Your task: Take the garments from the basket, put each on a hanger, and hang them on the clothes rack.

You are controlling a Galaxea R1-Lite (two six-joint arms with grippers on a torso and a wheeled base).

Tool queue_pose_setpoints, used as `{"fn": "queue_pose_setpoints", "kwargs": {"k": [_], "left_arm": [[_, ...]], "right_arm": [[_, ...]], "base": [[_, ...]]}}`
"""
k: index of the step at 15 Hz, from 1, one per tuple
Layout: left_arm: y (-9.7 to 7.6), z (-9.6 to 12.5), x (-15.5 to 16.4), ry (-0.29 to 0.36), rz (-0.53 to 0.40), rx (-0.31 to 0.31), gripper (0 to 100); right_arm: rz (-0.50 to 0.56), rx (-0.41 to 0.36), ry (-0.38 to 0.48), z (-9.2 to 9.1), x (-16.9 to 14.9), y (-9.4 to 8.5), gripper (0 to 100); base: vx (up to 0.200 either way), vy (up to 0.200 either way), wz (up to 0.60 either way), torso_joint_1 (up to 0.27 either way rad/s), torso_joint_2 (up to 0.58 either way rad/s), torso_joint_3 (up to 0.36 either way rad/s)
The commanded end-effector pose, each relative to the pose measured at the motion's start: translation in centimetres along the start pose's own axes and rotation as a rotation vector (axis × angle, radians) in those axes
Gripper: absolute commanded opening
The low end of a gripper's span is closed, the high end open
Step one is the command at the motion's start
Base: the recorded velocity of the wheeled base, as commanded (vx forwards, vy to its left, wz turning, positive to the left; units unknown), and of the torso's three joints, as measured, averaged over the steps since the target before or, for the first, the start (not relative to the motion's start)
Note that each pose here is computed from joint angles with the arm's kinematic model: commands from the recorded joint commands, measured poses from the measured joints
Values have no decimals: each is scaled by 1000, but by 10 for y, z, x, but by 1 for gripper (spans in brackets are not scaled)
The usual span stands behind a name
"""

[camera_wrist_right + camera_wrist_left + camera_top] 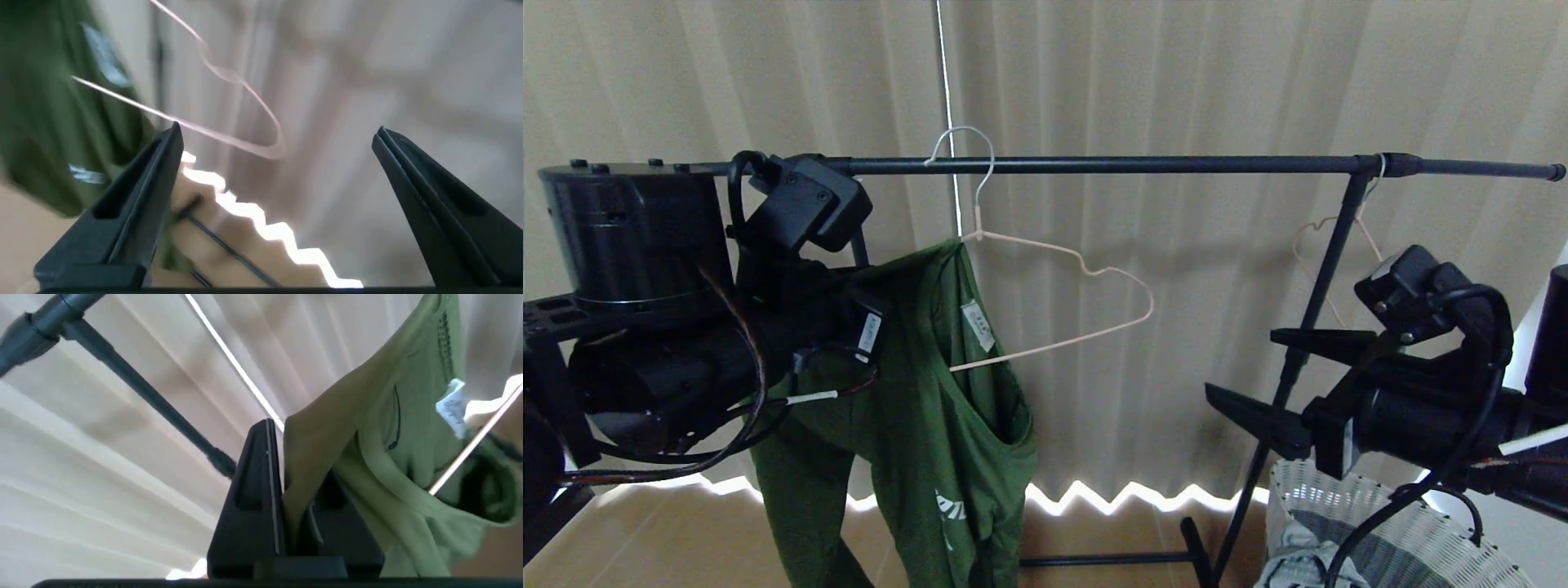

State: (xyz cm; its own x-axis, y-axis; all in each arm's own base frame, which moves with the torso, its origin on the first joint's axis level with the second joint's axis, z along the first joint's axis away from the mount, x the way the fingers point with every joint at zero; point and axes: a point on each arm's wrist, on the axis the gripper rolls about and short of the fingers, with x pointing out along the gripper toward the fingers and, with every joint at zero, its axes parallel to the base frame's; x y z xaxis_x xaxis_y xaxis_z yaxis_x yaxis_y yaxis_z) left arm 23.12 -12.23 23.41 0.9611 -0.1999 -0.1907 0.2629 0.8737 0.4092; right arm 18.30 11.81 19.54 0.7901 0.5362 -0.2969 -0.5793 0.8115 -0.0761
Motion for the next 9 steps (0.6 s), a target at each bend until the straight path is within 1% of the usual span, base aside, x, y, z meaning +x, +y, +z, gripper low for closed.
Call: {"fn": "queue_pose_setpoints", "kwargs": {"k": [1, 2, 3, 4, 6, 7, 9], "left_arm": [[-7, 11, 2, -32, -23, -43, 0], [-7, 11, 2, -32, -23, -43, 0], [-10, 18, 4, -46, -16, -67, 0], [-11, 20, 5, -48, -14, -72, 0], [-12, 26, 3, -71, -22, -109, 0], [-13, 30, 2, -82, -27, -128, 0], [-16, 33, -3, -100, -44, -145, 0]], "right_arm": [[105, 14, 41, -10, 7, 25, 100], [105, 14, 41, -10, 7, 25, 100], [166, 52, 42, -5, 18, 41, 100], [186, 61, 37, -2, 24, 47, 100], [208, 57, 29, -2, 33, 55, 100], [216, 55, 15, -3, 38, 58, 100], [209, 57, -32, -2, 55, 64, 100]], "base": [[0, 0, 0, 0, 0, 0], [0, 0, 0, 0, 0, 0], [0, 0, 0, 0, 0, 0], [0, 0, 0, 0, 0, 0], [0, 0, 0, 0, 0, 0], [0, 0, 0, 0, 0, 0], [0, 0, 0, 0, 0, 0]]}}
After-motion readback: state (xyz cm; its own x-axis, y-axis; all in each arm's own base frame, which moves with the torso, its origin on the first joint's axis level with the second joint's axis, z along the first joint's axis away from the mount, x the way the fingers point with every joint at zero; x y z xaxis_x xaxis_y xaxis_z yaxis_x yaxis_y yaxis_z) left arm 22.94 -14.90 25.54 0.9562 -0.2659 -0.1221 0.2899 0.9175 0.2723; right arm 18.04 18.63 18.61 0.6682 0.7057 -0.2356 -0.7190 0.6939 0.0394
